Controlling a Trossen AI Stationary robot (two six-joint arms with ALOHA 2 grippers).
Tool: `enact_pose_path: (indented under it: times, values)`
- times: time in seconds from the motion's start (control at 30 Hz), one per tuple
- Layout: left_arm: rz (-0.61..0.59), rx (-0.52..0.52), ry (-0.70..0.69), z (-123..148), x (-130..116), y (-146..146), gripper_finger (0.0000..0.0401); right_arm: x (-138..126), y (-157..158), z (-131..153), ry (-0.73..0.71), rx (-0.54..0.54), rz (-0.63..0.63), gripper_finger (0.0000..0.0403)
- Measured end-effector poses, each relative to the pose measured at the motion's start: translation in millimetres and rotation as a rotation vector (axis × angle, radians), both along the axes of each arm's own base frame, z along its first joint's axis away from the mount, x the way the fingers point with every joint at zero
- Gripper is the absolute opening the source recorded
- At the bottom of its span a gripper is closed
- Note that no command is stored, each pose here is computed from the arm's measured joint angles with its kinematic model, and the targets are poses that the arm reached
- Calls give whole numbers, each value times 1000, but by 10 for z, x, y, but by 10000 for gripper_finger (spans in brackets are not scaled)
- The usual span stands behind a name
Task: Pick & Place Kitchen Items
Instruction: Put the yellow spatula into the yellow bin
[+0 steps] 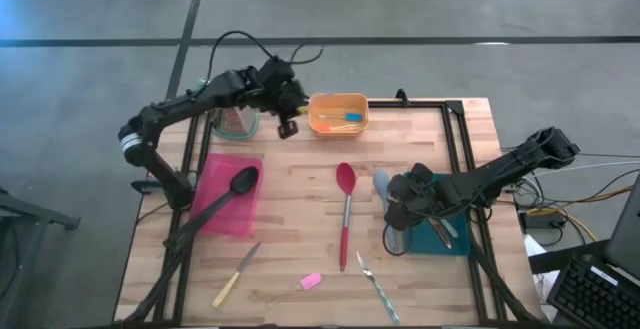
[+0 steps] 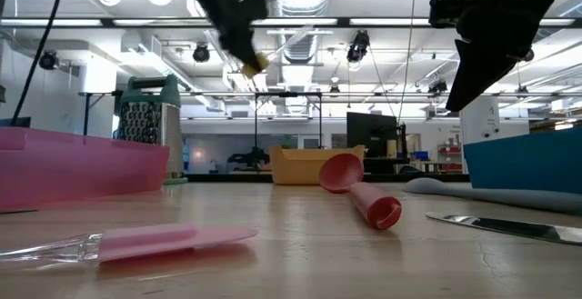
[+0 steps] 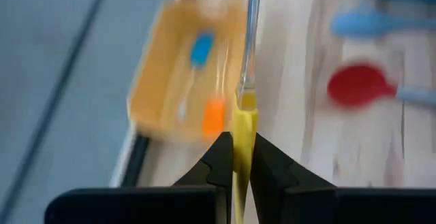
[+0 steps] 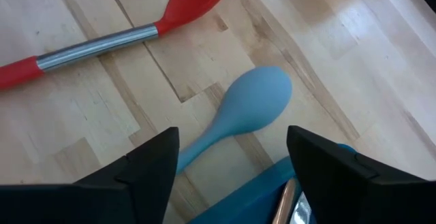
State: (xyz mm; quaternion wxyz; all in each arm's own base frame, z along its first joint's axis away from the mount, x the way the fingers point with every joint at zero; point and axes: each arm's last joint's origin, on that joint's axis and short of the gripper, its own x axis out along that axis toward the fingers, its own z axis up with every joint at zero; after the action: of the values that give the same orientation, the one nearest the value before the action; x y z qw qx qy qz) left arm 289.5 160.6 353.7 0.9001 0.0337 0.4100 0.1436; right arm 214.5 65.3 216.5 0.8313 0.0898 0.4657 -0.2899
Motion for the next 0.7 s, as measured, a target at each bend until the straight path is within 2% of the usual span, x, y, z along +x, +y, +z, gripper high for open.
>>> enact_pose_path:
  times: [0.23, 0.7]
  values:
    - [-159, 152, -148, 35, 445, -96, 28, 0, 0, 0, 1, -1, 1, 267]
    - [-117, 151, -41, -502, 929, 248, 28, -1, -1, 0, 2, -2, 2, 226]
